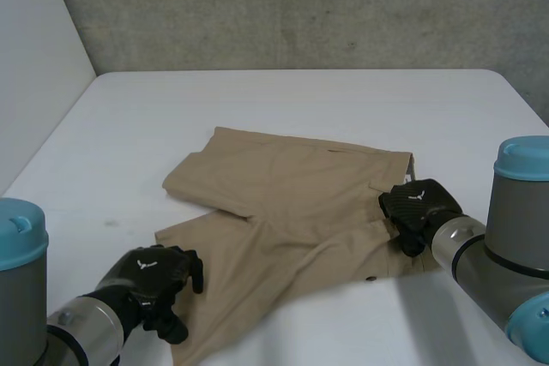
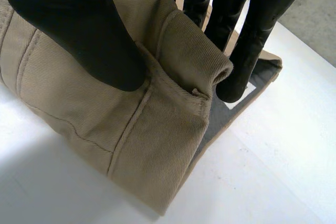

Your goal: Fold the shorts.

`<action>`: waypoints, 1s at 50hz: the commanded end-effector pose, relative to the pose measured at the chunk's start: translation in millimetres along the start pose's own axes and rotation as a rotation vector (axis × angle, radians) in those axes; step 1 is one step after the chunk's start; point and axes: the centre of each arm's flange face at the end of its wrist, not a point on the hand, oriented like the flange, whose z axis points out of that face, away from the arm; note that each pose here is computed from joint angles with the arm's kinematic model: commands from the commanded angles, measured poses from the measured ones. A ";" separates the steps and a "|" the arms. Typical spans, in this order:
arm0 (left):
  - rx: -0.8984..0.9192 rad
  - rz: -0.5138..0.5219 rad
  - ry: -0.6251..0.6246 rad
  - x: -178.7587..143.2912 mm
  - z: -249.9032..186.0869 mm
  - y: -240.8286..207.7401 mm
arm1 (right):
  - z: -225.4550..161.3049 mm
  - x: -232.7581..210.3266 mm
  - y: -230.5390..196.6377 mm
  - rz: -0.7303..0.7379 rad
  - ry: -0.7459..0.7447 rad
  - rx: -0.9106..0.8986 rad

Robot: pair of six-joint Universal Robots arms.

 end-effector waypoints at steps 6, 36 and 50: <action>0.097 0.040 0.057 18.4 -28.9 -16.2 | -0.5 0.6 0.3 0.001 0.004 0.000; 0.363 0.291 -0.189 13.5 66.2 -86.2 | 8.0 15.9 -29.4 -0.013 0.055 0.098; 0.682 0.503 -0.374 -22.1 195.5 -167.4 | 76.7 47.3 -74.9 -0.061 0.243 0.338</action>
